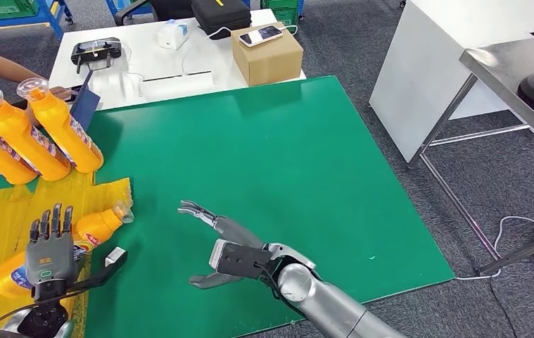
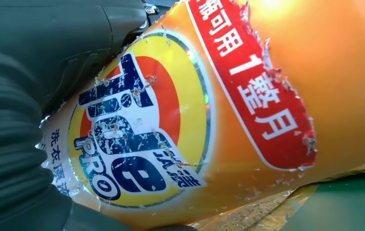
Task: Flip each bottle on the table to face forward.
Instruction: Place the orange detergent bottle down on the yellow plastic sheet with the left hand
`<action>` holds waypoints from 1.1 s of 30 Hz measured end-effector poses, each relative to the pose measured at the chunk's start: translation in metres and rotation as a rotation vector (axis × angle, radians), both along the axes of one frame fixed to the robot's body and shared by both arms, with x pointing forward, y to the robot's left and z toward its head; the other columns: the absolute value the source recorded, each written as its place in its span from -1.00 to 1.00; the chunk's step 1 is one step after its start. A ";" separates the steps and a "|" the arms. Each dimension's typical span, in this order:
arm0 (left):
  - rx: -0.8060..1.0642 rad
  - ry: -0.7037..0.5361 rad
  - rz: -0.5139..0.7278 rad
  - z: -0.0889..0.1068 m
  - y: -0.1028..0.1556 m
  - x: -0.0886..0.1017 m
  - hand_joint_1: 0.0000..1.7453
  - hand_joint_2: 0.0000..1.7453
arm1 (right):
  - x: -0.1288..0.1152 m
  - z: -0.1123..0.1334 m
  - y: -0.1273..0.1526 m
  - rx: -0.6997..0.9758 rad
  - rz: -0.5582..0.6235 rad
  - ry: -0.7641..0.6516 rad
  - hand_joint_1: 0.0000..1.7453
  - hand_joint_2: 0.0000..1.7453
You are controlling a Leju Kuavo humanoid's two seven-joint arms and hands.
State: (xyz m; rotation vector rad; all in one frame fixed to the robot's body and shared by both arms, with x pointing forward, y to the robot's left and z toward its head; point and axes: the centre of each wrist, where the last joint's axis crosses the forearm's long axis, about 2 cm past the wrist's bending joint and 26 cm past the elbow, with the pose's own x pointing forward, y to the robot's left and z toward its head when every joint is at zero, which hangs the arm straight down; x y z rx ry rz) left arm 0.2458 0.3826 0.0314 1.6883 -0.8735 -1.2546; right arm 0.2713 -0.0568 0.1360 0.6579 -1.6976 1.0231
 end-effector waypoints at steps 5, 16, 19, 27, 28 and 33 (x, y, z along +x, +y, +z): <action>0.031 -0.024 -0.005 0.005 -0.011 -0.003 -1.00 1.00 | -0.004 -0.005 -0.001 -0.005 -0.015 0.007 -1.00 1.00; 0.067 0.117 -0.323 0.018 -0.023 -0.018 -1.00 -1.00 | -0.007 -0.010 -0.003 -0.010 -0.020 0.015 -1.00 1.00; 0.061 0.211 -0.399 0.026 -0.003 -0.012 -1.00 -1.00 | -0.005 -0.008 -0.003 -0.011 -0.007 0.015 -1.00 1.00; -0.102 0.195 -0.388 0.038 0.032 -0.012 -1.00 -1.00 | 0.001 -0.004 -0.002 -0.007 0.003 0.005 -1.00 1.00; -0.166 0.144 -0.400 0.040 0.032 -0.011 -1.00 -1.00 | 0.001 -0.005 -0.002 -0.003 -0.001 -0.002 -1.00 0.50; -0.459 -0.072 -0.419 0.052 0.020 -0.012 -1.00 -1.00 | -0.005 -0.009 -0.002 0.013 -0.056 -0.068 -1.00 -1.00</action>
